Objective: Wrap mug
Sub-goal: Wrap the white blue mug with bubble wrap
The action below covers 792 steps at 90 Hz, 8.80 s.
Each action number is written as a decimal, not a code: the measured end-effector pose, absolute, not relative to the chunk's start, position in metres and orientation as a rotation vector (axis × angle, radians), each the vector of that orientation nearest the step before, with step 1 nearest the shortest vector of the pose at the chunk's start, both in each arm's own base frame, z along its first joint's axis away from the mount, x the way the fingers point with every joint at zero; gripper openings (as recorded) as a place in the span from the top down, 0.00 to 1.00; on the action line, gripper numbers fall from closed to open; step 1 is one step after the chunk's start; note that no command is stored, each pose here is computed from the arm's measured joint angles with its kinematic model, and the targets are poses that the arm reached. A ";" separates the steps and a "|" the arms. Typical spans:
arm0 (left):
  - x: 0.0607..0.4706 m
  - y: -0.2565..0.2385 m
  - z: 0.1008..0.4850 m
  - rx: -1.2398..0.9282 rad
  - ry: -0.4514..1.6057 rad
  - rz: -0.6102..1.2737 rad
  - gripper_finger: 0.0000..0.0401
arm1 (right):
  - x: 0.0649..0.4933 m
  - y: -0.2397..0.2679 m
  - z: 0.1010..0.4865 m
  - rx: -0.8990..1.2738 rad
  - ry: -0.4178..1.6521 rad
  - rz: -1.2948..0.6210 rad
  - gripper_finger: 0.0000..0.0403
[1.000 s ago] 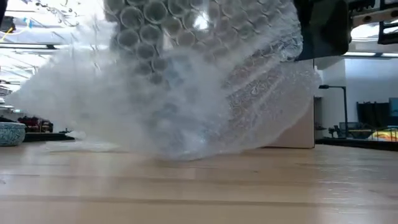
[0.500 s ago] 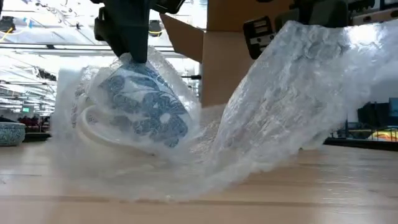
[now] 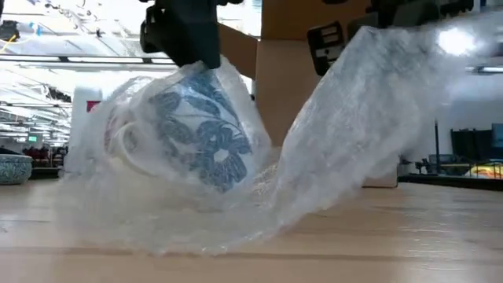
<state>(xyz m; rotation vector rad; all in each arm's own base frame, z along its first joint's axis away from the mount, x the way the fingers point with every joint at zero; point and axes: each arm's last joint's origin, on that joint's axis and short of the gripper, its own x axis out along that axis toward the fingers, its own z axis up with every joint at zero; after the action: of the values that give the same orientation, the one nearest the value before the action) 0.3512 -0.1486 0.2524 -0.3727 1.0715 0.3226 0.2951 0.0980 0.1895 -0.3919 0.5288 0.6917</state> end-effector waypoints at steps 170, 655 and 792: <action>0.326 -0.172 0.308 -0.225 1.148 0.181 0.63 | 0.310 0.037 0.190 0.128 0.645 0.190 1.00; 0.351 -0.189 0.221 -0.164 0.740 0.860 0.65 | 0.361 0.027 0.201 0.092 0.637 0.289 0.75; 0.336 -0.208 0.280 -0.127 0.739 0.805 0.65 | 0.413 0.026 0.180 -0.015 0.966 0.360 1.00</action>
<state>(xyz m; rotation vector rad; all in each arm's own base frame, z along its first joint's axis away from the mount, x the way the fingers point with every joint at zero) 0.3359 -0.2082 0.2799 -0.1266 0.7388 0.8052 0.4134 0.0262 0.1796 -0.0146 0.9665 0.3605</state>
